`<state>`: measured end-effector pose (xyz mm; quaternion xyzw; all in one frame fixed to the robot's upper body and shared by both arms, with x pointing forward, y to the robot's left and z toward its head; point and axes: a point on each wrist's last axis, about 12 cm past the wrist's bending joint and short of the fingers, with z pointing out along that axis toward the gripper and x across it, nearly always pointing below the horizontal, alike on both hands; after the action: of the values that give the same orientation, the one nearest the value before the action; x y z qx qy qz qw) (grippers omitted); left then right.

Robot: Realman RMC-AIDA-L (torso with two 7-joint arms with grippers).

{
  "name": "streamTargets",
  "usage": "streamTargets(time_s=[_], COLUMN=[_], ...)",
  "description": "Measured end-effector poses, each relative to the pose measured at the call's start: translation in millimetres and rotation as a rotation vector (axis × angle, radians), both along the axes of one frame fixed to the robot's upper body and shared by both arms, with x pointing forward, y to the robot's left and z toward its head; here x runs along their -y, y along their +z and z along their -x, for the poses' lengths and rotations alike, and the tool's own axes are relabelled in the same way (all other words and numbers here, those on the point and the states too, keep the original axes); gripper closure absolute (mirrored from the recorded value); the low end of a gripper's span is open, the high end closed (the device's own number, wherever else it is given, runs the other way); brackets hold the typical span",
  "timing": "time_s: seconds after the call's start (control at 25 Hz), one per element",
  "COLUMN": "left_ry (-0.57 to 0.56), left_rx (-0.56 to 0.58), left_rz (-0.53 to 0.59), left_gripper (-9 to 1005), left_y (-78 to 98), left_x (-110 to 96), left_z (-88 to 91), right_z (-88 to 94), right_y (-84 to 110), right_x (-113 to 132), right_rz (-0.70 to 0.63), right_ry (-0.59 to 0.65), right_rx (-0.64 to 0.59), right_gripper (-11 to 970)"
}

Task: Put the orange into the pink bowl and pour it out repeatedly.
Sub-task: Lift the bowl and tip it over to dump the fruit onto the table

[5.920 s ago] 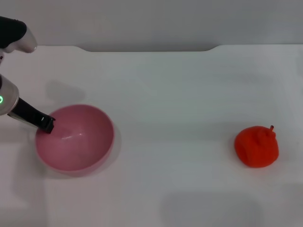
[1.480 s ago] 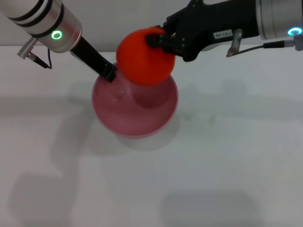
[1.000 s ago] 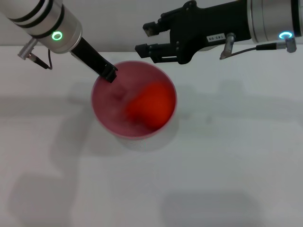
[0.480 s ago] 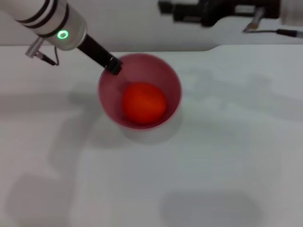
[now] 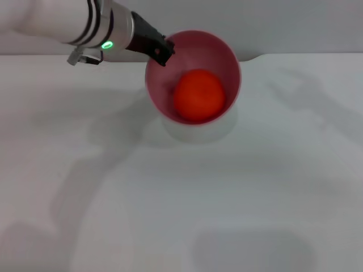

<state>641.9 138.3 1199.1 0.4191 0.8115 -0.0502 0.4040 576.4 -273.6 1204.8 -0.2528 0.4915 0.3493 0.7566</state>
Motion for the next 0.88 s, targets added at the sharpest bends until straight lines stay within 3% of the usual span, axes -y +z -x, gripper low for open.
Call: streamTargets(time_s=[0.36,0.64,0.88], left_ry=[-0.027,-0.072,-0.124], left_rx=[0.281,0.619,0.841], left_rz=[-0.006,-0.021,-0.037], left_gripper=[951,952,952], left_y=[-7.9,-21.6,-32.9], left_x=[-2.0,-0.1,4.3], left_z=[18.5,44.0,60.1], right_z=[16.0,24.2,21.5], right_y=[-27.0,-30.1,-30.1], right_x=[42.8,51.1,46.6], right_rz=[-0.209,-0.258,-0.269], right_ry=[-0.232,-0.248,-0.228], right_rx=[0.025,0.054,0.05], right_gripper=[364,364,365])
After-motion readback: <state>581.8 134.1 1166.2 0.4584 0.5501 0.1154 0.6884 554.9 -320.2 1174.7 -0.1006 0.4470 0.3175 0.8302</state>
